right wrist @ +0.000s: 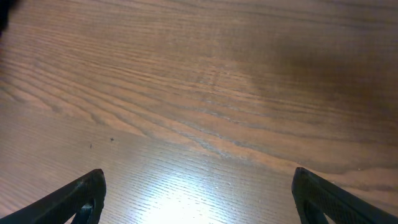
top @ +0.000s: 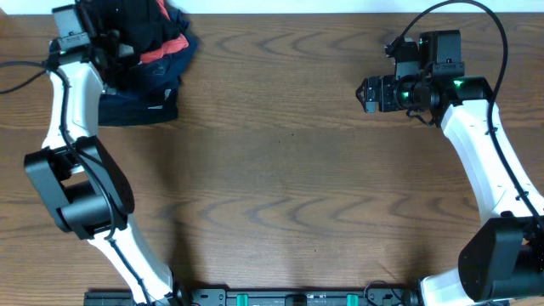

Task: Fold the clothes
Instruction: 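Lower the black shirt onto the stack and open the left gripper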

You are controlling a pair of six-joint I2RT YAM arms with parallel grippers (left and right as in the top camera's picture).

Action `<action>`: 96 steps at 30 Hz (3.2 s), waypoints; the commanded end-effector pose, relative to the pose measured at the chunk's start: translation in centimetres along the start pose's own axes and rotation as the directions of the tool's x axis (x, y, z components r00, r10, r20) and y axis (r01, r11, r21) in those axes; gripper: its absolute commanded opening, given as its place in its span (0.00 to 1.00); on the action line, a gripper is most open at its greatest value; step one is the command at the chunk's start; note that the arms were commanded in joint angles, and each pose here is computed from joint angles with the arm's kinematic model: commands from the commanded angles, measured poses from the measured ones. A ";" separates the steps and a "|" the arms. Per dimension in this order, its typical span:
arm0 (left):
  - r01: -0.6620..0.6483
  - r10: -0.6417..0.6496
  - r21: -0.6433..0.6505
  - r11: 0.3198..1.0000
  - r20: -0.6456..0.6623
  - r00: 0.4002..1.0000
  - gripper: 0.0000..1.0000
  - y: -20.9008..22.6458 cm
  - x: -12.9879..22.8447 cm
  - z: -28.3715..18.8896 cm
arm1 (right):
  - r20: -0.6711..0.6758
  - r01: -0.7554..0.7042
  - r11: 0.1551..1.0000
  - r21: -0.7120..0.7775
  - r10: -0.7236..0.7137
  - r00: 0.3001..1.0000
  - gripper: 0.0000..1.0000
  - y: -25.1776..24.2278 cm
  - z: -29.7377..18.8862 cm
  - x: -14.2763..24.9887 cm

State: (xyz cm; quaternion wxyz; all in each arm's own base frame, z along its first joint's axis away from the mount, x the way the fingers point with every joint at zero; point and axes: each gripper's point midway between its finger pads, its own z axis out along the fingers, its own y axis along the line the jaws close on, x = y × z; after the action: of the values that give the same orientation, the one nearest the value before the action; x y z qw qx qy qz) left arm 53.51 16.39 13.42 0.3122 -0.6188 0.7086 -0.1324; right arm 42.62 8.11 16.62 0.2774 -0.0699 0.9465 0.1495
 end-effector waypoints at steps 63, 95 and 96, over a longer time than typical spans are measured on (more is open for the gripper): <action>-0.879 0.817 -0.043 0.475 0.392 0.423 0.98 -9.6 -0.9 -20.3 | 0.128 0.041 0.997 0.060 -0.048 0.991 0.99 -1.4 -0.1 -3.2; -0.869 0.942 0.371 0.328 -0.056 0.332 0.98 1.5 15.6 -32.9 | 0.128 0.041 0.997 0.060 -0.048 0.991 0.99 -1.3 -0.1 -3.2; -0.872 0.945 0.371 0.320 -0.056 0.323 0.98 1.6 15.6 -33.0 | 0.128 0.041 0.997 0.059 -0.048 0.991 0.99 -1.3 -0.1 -3.2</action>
State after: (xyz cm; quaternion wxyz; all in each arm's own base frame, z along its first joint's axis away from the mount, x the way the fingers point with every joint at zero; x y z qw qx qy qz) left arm 31.98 -5.24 33.52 0.3176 -0.0311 0.9406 -0.1161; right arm 45.46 7.53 18.31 0.3441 -0.0739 0.9276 0.1254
